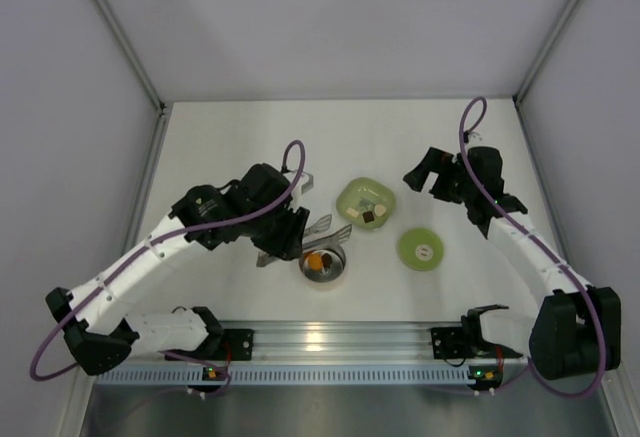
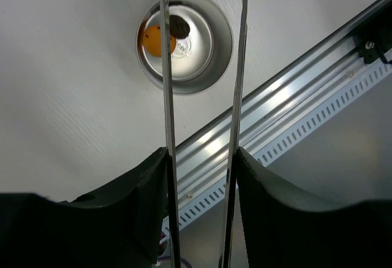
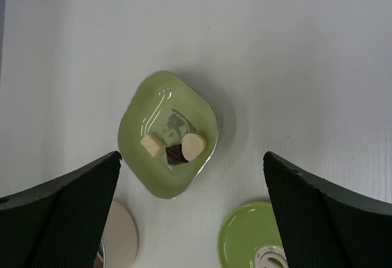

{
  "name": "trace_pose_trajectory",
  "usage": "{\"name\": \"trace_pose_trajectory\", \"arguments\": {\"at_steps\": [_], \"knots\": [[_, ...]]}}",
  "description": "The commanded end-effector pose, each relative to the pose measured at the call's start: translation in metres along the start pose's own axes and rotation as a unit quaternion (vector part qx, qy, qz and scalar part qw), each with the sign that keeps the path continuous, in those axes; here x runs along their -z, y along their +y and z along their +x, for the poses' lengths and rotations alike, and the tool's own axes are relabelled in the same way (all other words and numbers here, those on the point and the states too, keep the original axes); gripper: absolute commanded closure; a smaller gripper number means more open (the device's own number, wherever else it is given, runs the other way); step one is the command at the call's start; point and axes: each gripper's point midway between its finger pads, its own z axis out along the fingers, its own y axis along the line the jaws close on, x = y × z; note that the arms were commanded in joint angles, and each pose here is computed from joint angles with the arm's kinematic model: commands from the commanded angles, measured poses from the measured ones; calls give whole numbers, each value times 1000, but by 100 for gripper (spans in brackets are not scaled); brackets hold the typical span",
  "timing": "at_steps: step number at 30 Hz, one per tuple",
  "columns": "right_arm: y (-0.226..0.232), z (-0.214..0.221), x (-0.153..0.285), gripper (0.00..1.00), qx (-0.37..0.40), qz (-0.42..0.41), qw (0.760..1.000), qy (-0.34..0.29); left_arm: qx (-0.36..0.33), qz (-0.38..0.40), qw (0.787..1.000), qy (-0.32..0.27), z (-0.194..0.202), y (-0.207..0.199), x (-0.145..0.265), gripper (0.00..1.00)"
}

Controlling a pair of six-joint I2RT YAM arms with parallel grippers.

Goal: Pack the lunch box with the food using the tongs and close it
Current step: Place the fake food in the packing box, then pick up the fake food from the plate.

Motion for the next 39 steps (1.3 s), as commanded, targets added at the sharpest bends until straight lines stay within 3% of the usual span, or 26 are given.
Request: {"name": "trace_pose_trajectory", "arguments": {"at_steps": [1,6,16,23,39], "knots": [[17,-23,5,2,22,-16,999,-27,-10,12,997,-71,-52,-16,6,49],[14,-21,5,2,26,-13,999,-25,-13,-32,994,-104,-96,-11,-12,51],[15,-21,1,2,28,-18,999,-21,-15,-65,995,-69,-128,-9,-90,54],[15,-20,-1,2,28,-19,999,-18,-24,-67,997,-36,-122,-7,-122,54],[13,-18,-1,2,28,-15,999,-17,-46,-25,999,-1,-109,-19,-138,55]]}}
